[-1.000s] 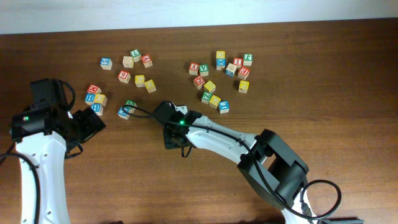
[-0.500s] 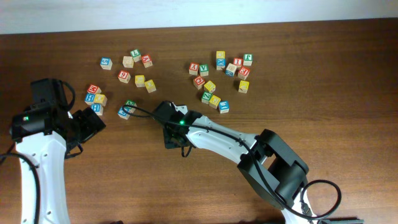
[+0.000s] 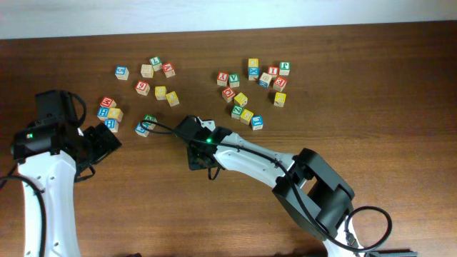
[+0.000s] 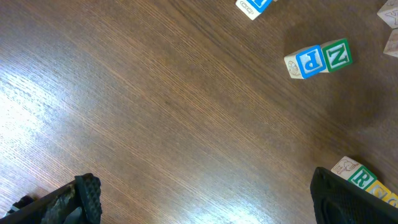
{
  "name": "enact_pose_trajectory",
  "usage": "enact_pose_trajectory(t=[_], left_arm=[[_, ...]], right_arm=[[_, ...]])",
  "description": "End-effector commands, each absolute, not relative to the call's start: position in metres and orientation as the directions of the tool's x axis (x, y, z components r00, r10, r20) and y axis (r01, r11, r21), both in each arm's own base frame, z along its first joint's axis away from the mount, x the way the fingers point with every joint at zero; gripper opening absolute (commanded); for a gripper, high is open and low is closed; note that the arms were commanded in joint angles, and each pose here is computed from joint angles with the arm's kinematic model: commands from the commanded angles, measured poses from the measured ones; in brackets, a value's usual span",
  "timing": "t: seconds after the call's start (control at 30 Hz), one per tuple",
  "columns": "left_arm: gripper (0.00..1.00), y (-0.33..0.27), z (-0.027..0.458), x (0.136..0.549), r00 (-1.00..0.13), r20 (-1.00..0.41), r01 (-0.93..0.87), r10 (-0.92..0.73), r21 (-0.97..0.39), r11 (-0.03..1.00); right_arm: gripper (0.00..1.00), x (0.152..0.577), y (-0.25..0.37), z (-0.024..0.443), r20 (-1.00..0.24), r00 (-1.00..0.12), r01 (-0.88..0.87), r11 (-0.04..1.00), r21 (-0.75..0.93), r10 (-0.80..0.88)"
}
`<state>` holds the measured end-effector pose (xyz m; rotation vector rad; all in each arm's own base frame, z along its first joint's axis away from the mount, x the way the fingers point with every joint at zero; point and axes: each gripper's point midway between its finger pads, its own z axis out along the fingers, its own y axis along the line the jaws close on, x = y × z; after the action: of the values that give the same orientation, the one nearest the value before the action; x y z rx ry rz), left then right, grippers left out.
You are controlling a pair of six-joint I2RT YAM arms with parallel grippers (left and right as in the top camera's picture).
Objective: Spell out RSS
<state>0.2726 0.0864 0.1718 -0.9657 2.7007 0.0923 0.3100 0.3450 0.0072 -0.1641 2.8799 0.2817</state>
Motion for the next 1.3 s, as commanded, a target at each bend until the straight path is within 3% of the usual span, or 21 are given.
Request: enact_pose_trajectory(t=[0.0,0.5,0.93,1.27], left_arm=[[0.99,0.089,0.174,0.269,-0.724,-0.287,-0.648,-0.627,-0.026,0.761],[0.99,0.089,0.174,0.269,-0.724,-0.287,-0.648,-0.627,-0.026,0.761],[0.99,0.089,0.174,0.269,-0.724,-0.287,-0.648,-0.627,-0.026,0.761],[0.99,0.089,0.174,0.269,-0.724,-0.287,-0.648,-0.627,-0.026,0.761]], right_arm=[[0.04,0.311,0.341,-0.002,-0.252,-0.964,-0.126,0.981,0.149,-0.085],[0.04,0.311,0.343,-0.001,-0.255,-0.963,-0.127,0.980,0.153,-0.085],[0.04,0.293,0.321,0.012,-0.166,-0.982,-0.111,0.988,0.106,-0.093],[0.04,0.306,0.293,0.009,-0.105,-0.992,-0.077,0.991,0.111,-0.065]])
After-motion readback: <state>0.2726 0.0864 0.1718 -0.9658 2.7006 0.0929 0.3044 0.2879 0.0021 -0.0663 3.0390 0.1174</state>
